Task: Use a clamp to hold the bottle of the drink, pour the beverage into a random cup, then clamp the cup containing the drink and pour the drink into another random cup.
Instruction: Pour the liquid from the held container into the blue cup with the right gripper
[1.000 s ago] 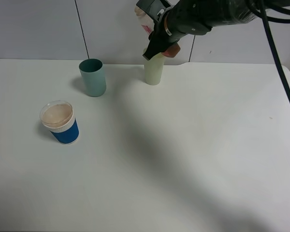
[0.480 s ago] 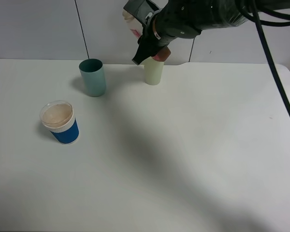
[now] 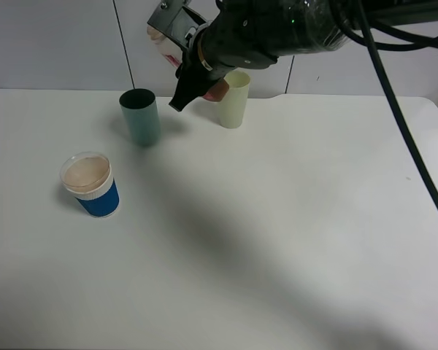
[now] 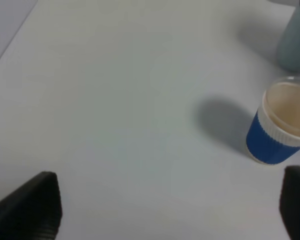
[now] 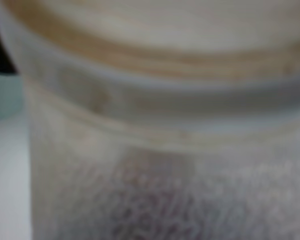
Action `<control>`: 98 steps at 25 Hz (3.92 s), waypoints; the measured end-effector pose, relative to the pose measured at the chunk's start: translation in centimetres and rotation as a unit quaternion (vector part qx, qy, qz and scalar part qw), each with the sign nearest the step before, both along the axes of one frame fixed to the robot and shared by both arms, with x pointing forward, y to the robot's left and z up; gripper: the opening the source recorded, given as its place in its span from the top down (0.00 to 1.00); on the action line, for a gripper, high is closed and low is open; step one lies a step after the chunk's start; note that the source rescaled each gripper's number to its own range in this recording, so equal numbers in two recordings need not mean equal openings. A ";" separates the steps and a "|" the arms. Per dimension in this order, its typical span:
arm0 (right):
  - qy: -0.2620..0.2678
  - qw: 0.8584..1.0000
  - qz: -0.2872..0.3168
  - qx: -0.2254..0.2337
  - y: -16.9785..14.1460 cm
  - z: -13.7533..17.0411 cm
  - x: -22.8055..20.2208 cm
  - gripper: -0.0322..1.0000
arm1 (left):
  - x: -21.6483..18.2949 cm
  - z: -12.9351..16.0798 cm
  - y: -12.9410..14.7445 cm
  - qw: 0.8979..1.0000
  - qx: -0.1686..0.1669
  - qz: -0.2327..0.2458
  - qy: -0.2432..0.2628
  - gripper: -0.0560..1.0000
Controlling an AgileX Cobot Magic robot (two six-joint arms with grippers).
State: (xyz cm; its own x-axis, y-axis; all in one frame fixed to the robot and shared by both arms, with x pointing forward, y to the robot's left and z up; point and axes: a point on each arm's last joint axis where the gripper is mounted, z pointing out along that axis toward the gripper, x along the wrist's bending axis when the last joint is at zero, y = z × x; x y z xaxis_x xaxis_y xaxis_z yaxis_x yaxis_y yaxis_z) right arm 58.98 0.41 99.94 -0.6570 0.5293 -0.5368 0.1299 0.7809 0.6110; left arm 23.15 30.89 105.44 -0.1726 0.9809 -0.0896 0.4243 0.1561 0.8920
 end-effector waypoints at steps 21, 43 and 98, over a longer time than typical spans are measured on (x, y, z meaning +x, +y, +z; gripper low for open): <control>0.013 0.997 0.066 -0.043 2.7 -2.0 -3.9 0.95 | 0.0 0.0 0.0 1.000 0.000 0.000 0.000 0.36; -0.022 0.976 0.191 -0.107 4.5 -5.9 -5.2 0.95 | 0.0 0.0 0.0 1.000 0.000 0.000 0.000 0.36; -0.071 0.947 0.266 -0.167 6.8 -7.2 -4.5 0.95 | 0.0 0.0 0.0 1.000 0.000 0.000 0.000 0.36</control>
State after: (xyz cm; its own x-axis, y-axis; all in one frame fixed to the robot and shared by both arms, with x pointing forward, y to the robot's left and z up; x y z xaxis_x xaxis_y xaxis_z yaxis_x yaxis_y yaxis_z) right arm 54.45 7.24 92.78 -0.6913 -0.0710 -0.7190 -0.4015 0.8651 0.3006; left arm 23.15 30.89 105.44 -0.1726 0.9809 -0.0896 0.4243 0.1561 0.8920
